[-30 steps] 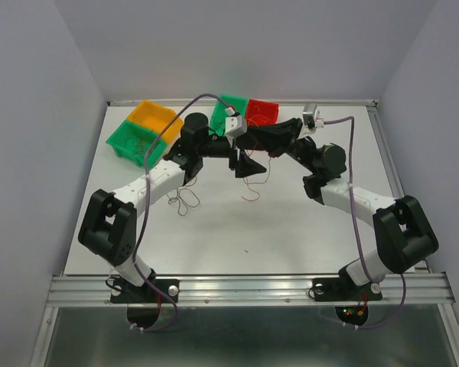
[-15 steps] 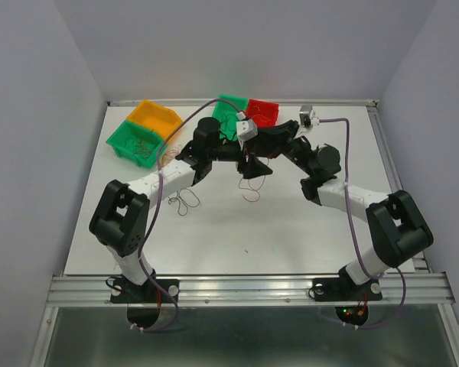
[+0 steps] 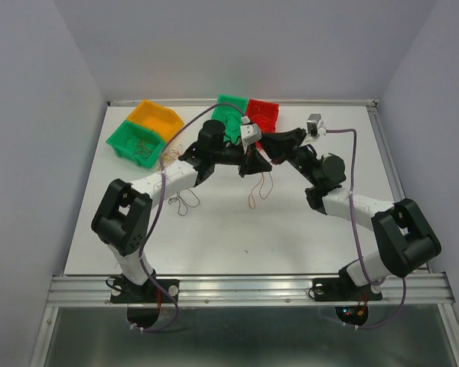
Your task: Untangle the cables
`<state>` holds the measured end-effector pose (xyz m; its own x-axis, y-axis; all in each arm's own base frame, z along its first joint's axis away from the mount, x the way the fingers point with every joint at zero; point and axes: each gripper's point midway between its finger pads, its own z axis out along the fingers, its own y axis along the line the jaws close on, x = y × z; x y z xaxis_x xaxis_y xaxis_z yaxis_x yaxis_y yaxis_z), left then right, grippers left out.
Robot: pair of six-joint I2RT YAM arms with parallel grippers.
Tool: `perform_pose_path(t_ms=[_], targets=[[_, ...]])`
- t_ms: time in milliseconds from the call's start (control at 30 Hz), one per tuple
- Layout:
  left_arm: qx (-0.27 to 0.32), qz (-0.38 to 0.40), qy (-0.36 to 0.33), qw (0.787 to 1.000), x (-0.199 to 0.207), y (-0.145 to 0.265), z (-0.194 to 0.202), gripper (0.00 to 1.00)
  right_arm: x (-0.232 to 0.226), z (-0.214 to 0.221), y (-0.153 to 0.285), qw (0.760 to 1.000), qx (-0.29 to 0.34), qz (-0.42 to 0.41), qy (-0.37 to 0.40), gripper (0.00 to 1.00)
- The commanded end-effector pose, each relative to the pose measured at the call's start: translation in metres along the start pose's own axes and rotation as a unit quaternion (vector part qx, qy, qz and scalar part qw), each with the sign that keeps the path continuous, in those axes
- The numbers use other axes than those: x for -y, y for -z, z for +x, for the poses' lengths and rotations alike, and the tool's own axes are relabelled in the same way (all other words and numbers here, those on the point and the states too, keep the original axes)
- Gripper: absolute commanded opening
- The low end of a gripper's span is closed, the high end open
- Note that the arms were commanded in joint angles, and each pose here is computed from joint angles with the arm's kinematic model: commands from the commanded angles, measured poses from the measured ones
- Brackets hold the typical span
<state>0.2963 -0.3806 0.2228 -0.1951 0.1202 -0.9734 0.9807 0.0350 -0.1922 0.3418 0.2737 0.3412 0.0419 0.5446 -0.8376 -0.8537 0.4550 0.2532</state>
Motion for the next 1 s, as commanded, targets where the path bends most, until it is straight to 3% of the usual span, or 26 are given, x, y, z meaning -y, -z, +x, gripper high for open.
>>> perform_pose_path(t_ms=[0, 33, 67, 100, 133, 233, 367, 433, 600, 967], targets=[[0.012, -0.015, -0.04, 0.999, 0.004, 0.015, -0.037, 0.0, -0.033, -0.085, 0.016, 0.979, 0.174, -0.033, 0.098, 0.01], [0.011, -0.024, -0.039, 0.999, 0.001, 0.019, -0.039, 0.0, -0.026, -0.08, 0.021, 0.98, 0.171, -0.015, 0.099, 0.07], [0.008, -0.032, -0.033, 0.999, -0.002, 0.021, -0.039, 0.0, -0.023, -0.079, 0.023, 0.98, 0.17, -0.006, 0.101, 0.08], [0.001, -0.037, -0.022, 0.999, -0.004, 0.024, -0.036, 0.0, -0.021, -0.075, 0.027, 0.98, 0.167, 0.001, 0.104, 0.17], [-0.002, -0.04, -0.017, 0.999, -0.007, 0.027, -0.036, 0.0, -0.019, -0.074, 0.028, 0.981, 0.166, 0.006, 0.104, 0.2], [-0.007, -0.057, 0.005, 0.998, -0.02, 0.045, -0.04, 0.0, -0.012, -0.069, 0.034, 0.981, 0.163, 0.025, 0.102, 0.59], [-0.017, -0.1, 0.017, 0.995, -0.037, 0.066, -0.044, 0.0, -0.006, -0.066, 0.039, 0.981, 0.161, 0.043, 0.103, 0.77], [-0.016, -0.143, 0.025, 0.989, -0.056, 0.086, -0.049, 0.0, -0.005, -0.065, 0.042, 0.98, 0.161, 0.049, 0.102, 0.82], [-0.015, -0.216, 0.011, 0.976, -0.091, 0.136, -0.079, 0.0, -0.004, -0.062, 0.048, 0.981, 0.155, 0.054, 0.102, 0.82], [0.004, -0.367, -0.057, 0.929, -0.165, 0.245, -0.191, 0.0, 0.0, -0.05, 0.056, 0.984, 0.138, 0.063, 0.097, 0.82]])
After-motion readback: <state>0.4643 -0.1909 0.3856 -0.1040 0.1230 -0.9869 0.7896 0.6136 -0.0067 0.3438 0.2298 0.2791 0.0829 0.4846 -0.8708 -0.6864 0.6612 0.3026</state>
